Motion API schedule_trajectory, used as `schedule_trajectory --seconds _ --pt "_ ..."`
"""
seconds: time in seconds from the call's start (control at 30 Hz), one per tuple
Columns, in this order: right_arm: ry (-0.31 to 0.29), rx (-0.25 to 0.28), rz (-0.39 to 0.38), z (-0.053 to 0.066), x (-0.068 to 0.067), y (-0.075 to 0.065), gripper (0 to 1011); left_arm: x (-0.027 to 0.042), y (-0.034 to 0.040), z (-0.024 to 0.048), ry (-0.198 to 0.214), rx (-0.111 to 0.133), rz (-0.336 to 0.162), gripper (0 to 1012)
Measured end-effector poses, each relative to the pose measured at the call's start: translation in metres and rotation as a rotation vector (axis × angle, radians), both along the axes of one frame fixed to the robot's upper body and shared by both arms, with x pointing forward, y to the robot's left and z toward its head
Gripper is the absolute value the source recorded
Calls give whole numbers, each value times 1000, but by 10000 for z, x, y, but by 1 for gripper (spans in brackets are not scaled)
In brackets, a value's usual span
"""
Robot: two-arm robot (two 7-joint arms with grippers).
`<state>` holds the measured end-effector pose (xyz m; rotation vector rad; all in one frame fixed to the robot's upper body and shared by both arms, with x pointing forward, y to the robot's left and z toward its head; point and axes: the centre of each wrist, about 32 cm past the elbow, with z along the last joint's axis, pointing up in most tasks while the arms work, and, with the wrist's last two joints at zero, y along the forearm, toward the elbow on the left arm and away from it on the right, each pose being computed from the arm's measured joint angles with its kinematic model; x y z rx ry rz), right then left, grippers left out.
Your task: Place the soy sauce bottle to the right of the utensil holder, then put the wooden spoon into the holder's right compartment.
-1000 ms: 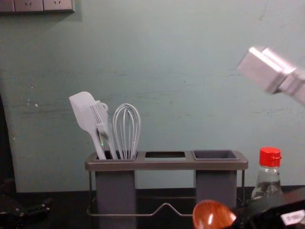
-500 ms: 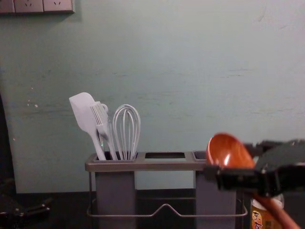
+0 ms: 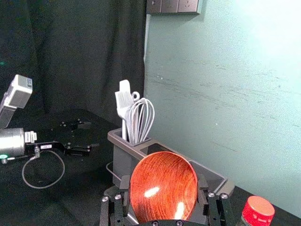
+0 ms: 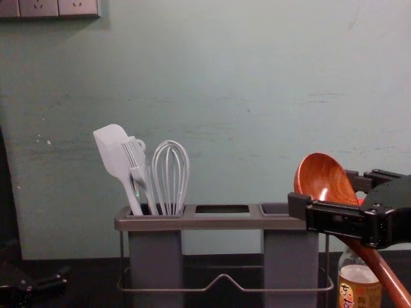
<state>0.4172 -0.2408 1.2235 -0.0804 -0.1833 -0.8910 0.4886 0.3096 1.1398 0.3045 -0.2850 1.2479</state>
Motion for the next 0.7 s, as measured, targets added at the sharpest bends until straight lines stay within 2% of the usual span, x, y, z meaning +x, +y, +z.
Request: schedule_trajectory --seconds 0.53,0.7 --pt "-4 3 7 -4 -11 3 838 0 0 0 0 0 0 1005" --pt "-57 46 9 -2 -20 8 838 0 0 0 0 0 0 1005"
